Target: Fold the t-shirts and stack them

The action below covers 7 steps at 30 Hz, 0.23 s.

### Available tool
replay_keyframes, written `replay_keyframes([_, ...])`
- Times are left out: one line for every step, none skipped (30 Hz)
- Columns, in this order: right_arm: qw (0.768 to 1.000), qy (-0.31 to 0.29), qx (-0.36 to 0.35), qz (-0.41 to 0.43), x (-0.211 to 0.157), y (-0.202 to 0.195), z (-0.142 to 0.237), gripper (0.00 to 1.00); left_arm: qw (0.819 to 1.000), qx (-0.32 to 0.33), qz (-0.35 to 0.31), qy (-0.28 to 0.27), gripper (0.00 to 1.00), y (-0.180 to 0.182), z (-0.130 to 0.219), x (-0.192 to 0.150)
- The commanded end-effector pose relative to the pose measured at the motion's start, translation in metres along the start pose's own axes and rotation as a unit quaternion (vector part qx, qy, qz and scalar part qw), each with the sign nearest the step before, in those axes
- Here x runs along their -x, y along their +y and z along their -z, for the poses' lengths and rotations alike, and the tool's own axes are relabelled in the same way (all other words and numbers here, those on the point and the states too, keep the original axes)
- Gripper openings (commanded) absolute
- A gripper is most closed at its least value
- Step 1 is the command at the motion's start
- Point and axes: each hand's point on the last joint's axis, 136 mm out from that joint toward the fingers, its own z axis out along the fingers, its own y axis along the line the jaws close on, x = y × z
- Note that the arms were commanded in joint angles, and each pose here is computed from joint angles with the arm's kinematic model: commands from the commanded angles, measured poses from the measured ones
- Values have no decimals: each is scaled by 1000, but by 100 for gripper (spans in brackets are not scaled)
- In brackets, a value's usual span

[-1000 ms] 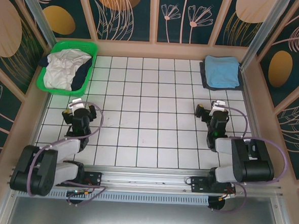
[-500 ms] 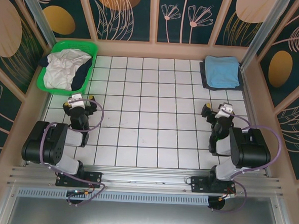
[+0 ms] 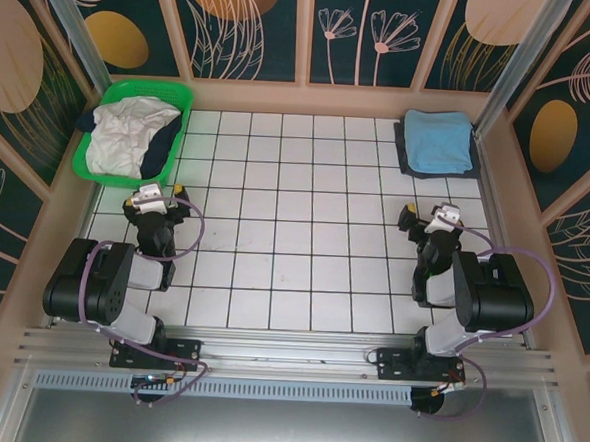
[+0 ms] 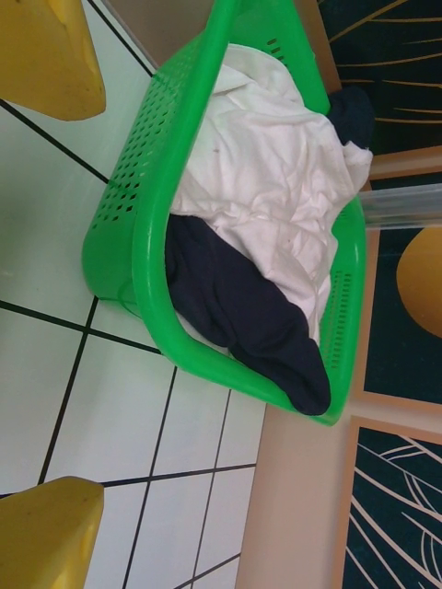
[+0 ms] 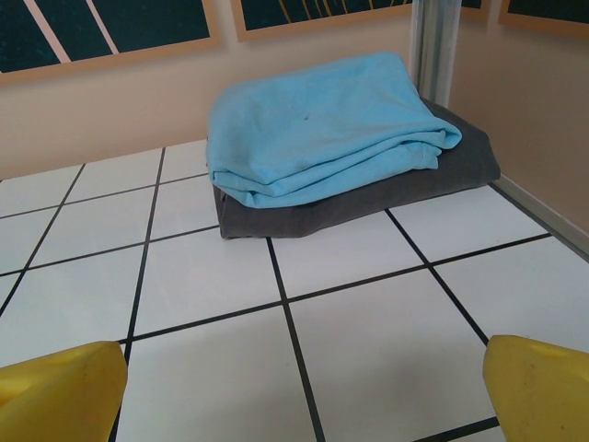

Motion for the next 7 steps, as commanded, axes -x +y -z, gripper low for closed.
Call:
replay_keyframes([999,-32,3,-12,19,-1,-5,99,1000,-6,2,-15,99,-1,1,7])
replay_keyframes([999,-31,5,-13,18,-1,-5,99,1000,-6,2,-16,99,-1,1,7])
replay_keyframes([999,-33,6,-13,19,-1,-4,99,1000,-6,2,-16,99,-1,1,7])
replay_keyframes([999,-33,7,-13,19,0,-4,99,1000,-6,2,-16,99,-1,1,7])
replay_keyframes([999,-33,7,-13,19,0,-4,99,1000,-6,2,-16,99,-1,1,7])
replay_keyframes([999,-34,8,-13,19,0,-3,99,1000,-7,2,-16,99,-1,1,7])
replay_keyframes([999,-34,8,-13,19,0,-3,99,1000,-6,2,-16,99,-1,1,7])
